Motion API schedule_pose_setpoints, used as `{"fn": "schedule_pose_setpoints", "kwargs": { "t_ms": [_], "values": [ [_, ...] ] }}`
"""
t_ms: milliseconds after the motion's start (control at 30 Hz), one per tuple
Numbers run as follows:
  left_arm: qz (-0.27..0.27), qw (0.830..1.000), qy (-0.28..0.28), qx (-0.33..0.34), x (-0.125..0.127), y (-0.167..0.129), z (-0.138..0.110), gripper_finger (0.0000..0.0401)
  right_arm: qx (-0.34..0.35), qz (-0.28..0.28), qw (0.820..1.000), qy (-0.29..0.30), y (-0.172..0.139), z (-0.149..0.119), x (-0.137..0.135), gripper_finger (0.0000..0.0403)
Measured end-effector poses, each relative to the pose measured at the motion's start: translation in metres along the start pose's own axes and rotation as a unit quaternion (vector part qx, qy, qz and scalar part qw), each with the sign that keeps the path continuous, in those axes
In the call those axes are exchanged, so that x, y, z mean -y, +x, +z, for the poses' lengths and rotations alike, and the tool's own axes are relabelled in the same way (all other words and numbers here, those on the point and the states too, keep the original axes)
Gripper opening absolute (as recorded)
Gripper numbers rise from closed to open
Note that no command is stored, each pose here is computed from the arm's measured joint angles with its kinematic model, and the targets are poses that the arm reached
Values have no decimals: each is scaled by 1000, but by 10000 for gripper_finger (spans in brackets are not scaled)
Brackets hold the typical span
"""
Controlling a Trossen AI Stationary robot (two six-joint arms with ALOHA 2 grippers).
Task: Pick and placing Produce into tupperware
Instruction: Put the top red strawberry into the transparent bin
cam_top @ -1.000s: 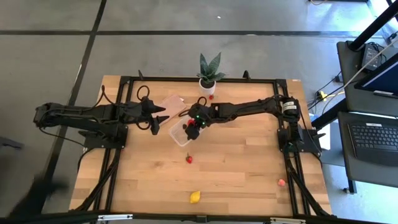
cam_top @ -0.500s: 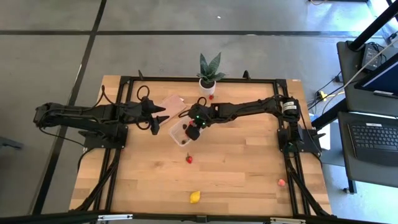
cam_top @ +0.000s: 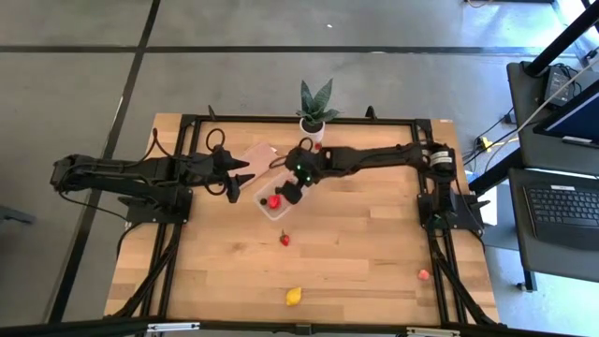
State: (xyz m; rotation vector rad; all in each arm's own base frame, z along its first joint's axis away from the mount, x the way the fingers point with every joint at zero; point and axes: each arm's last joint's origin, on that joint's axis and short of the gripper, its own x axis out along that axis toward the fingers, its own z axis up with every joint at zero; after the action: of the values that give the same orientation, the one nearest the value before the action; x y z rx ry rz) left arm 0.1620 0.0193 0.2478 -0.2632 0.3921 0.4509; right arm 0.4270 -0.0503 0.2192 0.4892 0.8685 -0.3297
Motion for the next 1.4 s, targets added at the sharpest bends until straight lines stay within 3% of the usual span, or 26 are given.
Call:
{"fn": "schedule_pose_setpoints", "kwargs": {
  "t_ms": [100,300,467,600,800,933,1133,1400],
  "values": [
    [1,1000,-2,-2,0,0,0,207,-4,-25,1000,-8,-19,17,3,349],
    [4,1000,-1,-2,0,0,-1,207,-20,-127,990,-61,-62,43,9,349],
    [9,1000,-2,0,-1,0,0,207,-36,-143,981,-125,-77,52,13,349],
    [9,1000,-11,0,-1,0,0,207,-95,-160,971,-150,-79,46,27,349],
    [23,998,-56,6,-2,0,0,207,-165,-186,955,-159,-67,38,72,349],
    [25,996,-80,7,-2,0,0,207,-172,-170,959,-148,-50,31,103,349],
    [25,996,-80,7,-2,0,0,207,-135,-183,967,-116,-28,23,137,349],
    [27,996,-80,8,-2,0,0,207,-115,-194,973,-57,-12,8,155,349]
  ]
}}
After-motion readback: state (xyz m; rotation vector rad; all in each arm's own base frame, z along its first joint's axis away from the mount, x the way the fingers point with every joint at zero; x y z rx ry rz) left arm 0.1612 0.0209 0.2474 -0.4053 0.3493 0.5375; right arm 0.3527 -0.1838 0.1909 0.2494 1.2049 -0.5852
